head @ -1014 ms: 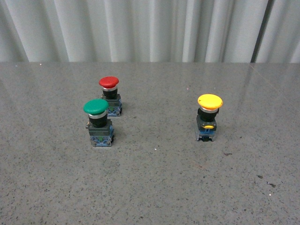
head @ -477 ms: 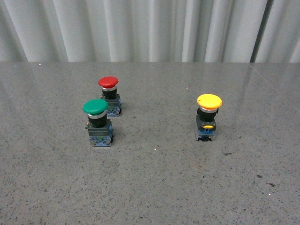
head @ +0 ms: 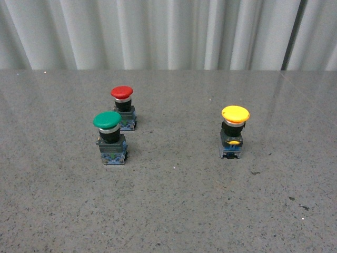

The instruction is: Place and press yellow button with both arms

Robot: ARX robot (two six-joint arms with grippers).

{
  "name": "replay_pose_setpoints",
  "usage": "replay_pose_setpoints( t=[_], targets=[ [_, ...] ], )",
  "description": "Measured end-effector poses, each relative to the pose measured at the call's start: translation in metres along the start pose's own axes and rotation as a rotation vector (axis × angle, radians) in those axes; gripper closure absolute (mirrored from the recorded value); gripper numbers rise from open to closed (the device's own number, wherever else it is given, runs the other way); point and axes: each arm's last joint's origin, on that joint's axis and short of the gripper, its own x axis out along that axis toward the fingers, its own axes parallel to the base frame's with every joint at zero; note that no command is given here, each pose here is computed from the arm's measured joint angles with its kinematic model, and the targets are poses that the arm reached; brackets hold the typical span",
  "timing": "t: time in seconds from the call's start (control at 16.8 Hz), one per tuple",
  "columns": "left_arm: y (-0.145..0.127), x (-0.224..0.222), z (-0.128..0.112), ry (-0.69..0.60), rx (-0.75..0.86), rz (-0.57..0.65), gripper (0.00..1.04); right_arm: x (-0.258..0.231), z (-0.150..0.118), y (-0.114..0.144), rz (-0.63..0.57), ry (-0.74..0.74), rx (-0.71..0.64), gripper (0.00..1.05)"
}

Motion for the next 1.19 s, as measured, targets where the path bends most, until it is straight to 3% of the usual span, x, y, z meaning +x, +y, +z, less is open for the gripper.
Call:
replay_pose_setpoints(
  t=[0.3, 1.19],
  targets=[
    [0.0, 0.0, 0.0, 0.0, 0.0, 0.0, 0.07, 0.0, 0.0, 0.0, 0.0, 0.0, 0.0, 0.06],
    [0.0, 0.0, 0.0, 0.0, 0.0, 0.0, 0.07, 0.0, 0.0, 0.0, 0.0, 0.0, 0.0, 0.07]
  ],
)
